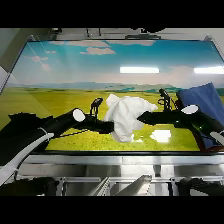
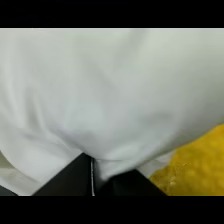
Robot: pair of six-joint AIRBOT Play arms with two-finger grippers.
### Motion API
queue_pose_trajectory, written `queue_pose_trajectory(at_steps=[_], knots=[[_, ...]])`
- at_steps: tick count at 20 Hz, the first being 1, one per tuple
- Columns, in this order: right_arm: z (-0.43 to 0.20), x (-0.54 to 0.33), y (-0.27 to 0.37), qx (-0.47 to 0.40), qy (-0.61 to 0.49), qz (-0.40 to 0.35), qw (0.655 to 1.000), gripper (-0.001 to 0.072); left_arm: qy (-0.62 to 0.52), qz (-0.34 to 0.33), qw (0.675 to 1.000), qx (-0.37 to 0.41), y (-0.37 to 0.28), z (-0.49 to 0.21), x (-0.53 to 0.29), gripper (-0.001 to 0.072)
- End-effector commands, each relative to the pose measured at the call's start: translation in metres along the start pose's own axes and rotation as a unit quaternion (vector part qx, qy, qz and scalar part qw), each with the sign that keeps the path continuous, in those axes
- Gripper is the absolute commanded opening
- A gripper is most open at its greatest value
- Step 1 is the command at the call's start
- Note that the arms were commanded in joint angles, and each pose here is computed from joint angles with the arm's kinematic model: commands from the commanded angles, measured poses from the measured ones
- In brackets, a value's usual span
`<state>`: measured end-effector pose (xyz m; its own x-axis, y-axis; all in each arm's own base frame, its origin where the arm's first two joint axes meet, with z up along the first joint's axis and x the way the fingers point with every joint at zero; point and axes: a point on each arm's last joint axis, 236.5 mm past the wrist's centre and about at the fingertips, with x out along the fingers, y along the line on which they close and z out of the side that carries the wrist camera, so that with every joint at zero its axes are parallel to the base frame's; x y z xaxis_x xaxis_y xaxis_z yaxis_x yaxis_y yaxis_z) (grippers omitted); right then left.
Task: Fold the shirts.
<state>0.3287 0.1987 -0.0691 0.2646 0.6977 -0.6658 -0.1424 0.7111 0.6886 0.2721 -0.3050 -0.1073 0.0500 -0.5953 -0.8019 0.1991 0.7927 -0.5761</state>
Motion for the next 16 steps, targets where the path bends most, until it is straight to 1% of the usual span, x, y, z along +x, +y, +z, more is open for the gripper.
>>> queue_pose_trajectory(at_steps=[1,3,5,7,9,11,13,14,16], knots=[[-0.004,0.001,0.009,-0.007,0.009,0.022,1.000,0.0019,0.023,-0.014,1.000,0.010,-0.013,0.004,0.006,0.0012],[-0.006,-0.002,0.016,-0.012,0.020,0.035,0.999,0.0018,0.016,-0.034,0.999,0.029,-0.031,0.013,-0.014,0.0012],[0.001,-0.019,0.035,-0.027,0.019,0.063,0.997,0.0017,-0.030,-0.059,0.995,0.080,-0.060,0.035,-0.058,0.0011],[0.021,-0.056,0.071,-0.064,-0.003,0.100,0.993,0.0016,-0.101,-0.089,0.984,0.120,-0.097,0.062,-0.129,0.0011],[0.047,-0.112,0.122,-0.116,-0.053,0.126,0.984,0.0017,-0.189,-0.107,0.961,0.172,-0.134,0.081,-0.222,0.0011],[0.067,-0.181,0.187,-0.189,-0.137,0.142,0.962,0.0017,-0.282,-0.086,0.927,0.234,-0.159,0.084,-0.313,0.0012],[0.066,-0.246,0.252,-0.263,-0.226,0.160,0.924,0.0018,-0.351,-0.078,0.892,0.274,-0.184,0.069,-0.382,0.0013],[0.061,-0.272,0.274,-0.286,-0.265,0.161,0.907,0.0018,-0.370,-0.076,0.880,0.289,-0.193,0.057,-0.406,0.0013],[0.051,-0.302,0.292,-0.298,-0.311,0.154,0.889,0.0018,-0.394,-0.068,0.866,0.301,-0.198,0.043,-0.433,0.0013]])
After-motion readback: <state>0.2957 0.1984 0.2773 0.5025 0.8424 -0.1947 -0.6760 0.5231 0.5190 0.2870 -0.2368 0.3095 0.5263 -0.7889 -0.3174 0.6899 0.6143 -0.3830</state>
